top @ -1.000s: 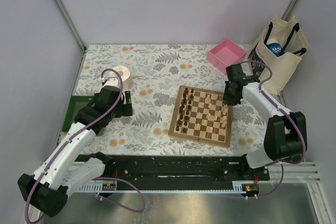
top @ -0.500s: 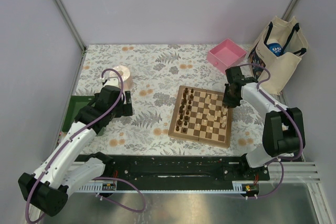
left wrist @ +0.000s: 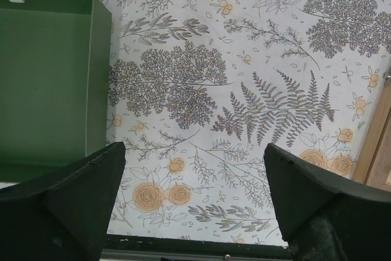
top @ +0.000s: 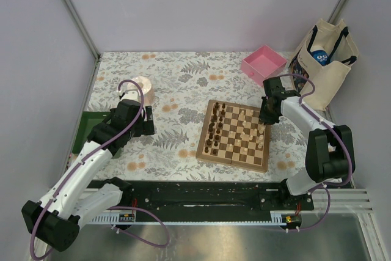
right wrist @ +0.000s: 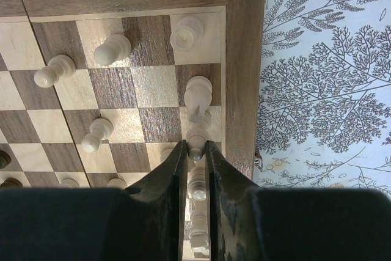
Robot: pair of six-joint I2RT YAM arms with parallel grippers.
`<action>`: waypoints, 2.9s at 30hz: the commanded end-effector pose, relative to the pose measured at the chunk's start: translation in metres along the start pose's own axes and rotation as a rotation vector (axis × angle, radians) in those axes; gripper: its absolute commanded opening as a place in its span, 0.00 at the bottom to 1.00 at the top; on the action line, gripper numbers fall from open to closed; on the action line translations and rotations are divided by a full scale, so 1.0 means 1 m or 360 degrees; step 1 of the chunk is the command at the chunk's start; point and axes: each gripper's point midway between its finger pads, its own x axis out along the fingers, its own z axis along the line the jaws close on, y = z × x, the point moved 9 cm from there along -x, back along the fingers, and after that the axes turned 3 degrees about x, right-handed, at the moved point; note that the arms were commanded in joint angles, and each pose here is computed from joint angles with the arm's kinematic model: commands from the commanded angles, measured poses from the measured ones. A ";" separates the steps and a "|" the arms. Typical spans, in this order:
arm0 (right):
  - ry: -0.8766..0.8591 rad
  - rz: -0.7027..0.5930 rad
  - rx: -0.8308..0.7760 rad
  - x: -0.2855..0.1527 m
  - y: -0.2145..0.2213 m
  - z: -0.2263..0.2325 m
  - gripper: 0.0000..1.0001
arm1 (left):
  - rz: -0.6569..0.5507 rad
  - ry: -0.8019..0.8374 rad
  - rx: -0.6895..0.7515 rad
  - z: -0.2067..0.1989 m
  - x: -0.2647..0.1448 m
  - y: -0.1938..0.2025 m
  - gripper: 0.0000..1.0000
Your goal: Set up the chess pieces on the board
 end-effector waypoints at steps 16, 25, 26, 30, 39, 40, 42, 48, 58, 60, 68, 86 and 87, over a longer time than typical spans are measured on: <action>-0.0084 -0.0079 0.0020 -0.017 -0.008 0.003 0.41 | -0.0058 0.0046 -0.0014 -0.003 -0.001 -0.010 0.99; -0.0156 -0.0274 -0.0008 -0.060 -0.013 0.000 0.51 | -0.0069 0.0048 -0.0022 -0.002 -0.002 -0.010 0.99; -0.0160 -0.0314 -0.0034 -0.067 -0.013 0.000 0.51 | -0.0069 0.0048 -0.0022 -0.002 -0.002 -0.010 0.99; -0.0119 -0.0387 -0.0172 -0.087 -0.010 0.004 0.52 | -0.0076 0.0056 -0.0030 -0.002 -0.003 -0.010 0.99; -0.0337 -0.0153 -0.0360 -0.068 0.038 0.051 0.52 | -0.0075 0.0071 -0.0036 -0.002 -0.004 -0.009 0.99; -0.0348 -0.0116 -0.0373 -0.064 0.043 0.055 0.52 | -0.0076 0.0069 -0.0036 -0.002 -0.004 -0.009 0.99; -0.0359 -0.0068 -0.0401 -0.057 0.051 0.061 0.51 | -0.0074 0.0076 -0.0038 -0.003 -0.004 -0.009 0.99; -0.0336 0.0013 -0.0432 -0.041 0.060 0.068 0.49 | -0.0073 0.0078 -0.0036 -0.003 -0.004 -0.009 0.99; -0.0274 0.0077 -0.0459 -0.024 0.066 0.069 0.46 | -0.0089 0.0081 -0.0044 -0.002 -0.006 -0.008 0.99; -0.0274 0.0071 -0.0461 -0.023 0.066 0.070 0.46 | -0.0088 0.0084 -0.0044 -0.002 -0.006 -0.008 0.99; -0.0209 0.0064 -0.0488 -0.018 0.063 0.068 0.41 | -0.0080 0.0086 -0.0041 -0.003 -0.005 -0.008 0.99; -0.0311 -0.0149 -0.0435 -0.060 0.055 0.059 0.13 | -0.0054 0.0090 -0.0030 -0.004 -0.003 -0.008 0.99; -0.0323 -0.0196 -0.0419 -0.068 0.054 0.056 0.13 | -0.0053 0.0094 -0.0028 -0.004 -0.003 -0.008 0.99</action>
